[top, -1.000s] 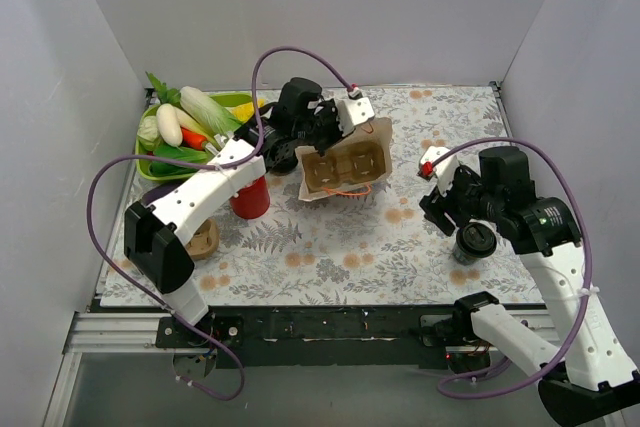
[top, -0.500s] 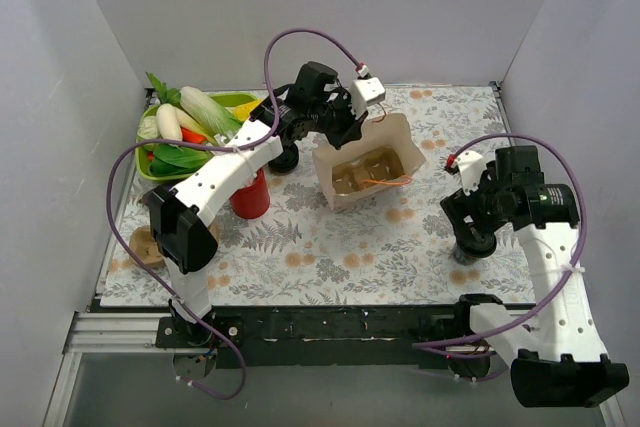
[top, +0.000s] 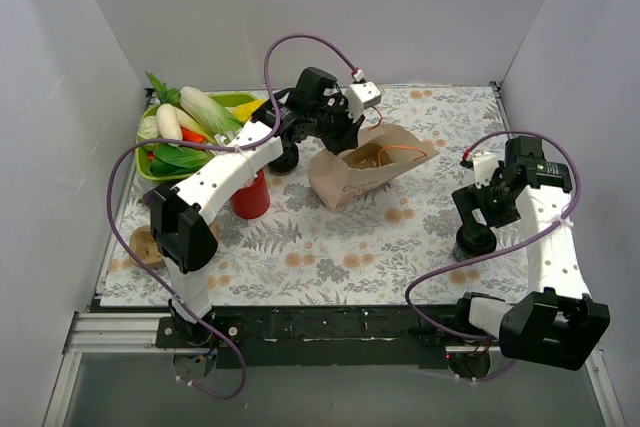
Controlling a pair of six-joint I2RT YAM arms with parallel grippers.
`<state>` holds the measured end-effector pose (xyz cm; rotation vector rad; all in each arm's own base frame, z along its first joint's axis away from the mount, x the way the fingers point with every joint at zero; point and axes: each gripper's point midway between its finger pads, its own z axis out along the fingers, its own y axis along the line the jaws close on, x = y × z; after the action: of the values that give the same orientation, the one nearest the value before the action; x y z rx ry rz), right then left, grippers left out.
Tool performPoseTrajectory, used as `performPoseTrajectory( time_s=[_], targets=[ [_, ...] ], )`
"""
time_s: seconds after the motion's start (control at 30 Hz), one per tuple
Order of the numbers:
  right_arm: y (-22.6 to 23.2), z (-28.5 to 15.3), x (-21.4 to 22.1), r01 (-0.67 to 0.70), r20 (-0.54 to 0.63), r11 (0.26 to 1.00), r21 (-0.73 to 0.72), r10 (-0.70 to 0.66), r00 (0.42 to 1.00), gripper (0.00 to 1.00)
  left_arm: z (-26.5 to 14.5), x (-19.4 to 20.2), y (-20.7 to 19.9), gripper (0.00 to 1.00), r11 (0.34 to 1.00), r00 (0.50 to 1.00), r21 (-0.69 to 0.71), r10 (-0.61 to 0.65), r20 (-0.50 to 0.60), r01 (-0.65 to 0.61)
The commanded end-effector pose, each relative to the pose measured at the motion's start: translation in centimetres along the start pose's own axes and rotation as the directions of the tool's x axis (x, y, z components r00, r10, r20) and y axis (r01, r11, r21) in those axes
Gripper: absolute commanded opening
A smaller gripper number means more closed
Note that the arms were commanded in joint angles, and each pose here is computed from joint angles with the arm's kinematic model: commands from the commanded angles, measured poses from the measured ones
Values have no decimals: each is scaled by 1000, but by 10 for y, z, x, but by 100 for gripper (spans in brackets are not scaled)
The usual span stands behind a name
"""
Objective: Pack the takeout coffee
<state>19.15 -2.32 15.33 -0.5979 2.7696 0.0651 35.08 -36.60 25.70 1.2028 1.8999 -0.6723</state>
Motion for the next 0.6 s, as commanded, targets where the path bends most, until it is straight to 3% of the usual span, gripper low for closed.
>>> performPoseTrajectory(
  time_s=[0.0,0.3,0.57],
  targets=[
    [0,9,-4,-11,10,1000,-20,11,1000,98,-20,-4,-10,0,1000,1000,9,-25,11,24],
    [0,29,4,-15,-32,999,-37,14,999,96,-21,3,-9,0,1000,1000,-2,-28,-3,28],
    [-1,37,7,-11,-43,999,-43,10,999,83,-18,3,-8,0,1000,1000,-4,-28,-5,28]
  ],
)
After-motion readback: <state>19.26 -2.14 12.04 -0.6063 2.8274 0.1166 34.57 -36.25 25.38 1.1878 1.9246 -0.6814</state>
